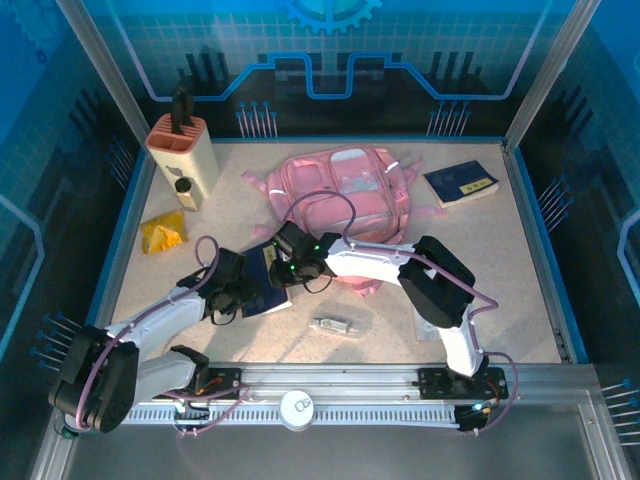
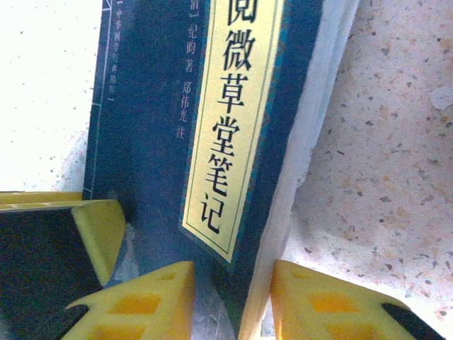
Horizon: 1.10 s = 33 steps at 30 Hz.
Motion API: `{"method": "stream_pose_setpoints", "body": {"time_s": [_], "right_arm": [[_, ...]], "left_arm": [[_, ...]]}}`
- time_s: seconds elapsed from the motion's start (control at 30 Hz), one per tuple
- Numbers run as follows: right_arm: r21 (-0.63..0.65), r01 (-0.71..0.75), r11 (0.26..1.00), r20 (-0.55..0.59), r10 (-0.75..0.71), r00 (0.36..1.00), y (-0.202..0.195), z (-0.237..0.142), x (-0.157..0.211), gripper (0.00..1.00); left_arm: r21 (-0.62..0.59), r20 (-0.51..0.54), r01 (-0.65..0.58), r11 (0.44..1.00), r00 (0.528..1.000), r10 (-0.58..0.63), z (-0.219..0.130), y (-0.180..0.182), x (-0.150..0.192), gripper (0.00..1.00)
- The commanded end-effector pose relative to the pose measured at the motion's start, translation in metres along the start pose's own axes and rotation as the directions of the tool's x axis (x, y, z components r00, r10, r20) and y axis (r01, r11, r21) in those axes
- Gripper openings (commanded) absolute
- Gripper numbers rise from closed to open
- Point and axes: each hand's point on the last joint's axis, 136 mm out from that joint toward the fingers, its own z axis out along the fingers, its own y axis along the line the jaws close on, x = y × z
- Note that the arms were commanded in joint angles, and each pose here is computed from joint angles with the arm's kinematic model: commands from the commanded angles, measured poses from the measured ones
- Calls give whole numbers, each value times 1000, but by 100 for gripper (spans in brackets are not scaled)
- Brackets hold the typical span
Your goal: Pack the student bag
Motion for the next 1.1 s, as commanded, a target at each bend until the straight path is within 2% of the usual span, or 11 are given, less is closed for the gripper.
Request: {"method": "stream_pose_setpoints", "body": {"time_s": [0.0,0.3,0.7,0.9,1.07], "right_arm": [[-81,20,997,13,-20,1000,21,-13,-1,31],[-91,16,996,-3,-17,1000,20,-9,3,22],[-146,41,988,53,-34,998,31,-27,-5,3],[-199,48,979,96,-30,995,42,-48,-14,0],[-225,69,972,185,-27,982,39,-81,-31,0]], "left_arm": [[17,-98,-4,1000,995,5,5,-1,24,50],[17,-99,-6,1000,995,8,5,-1,24,50],[42,-75,-1,999,997,4,0,-7,19,51],[44,0,-27,999,1000,27,-27,-13,0,57],[103,73,-4,995,997,-4,-61,-18,-23,62]]}}
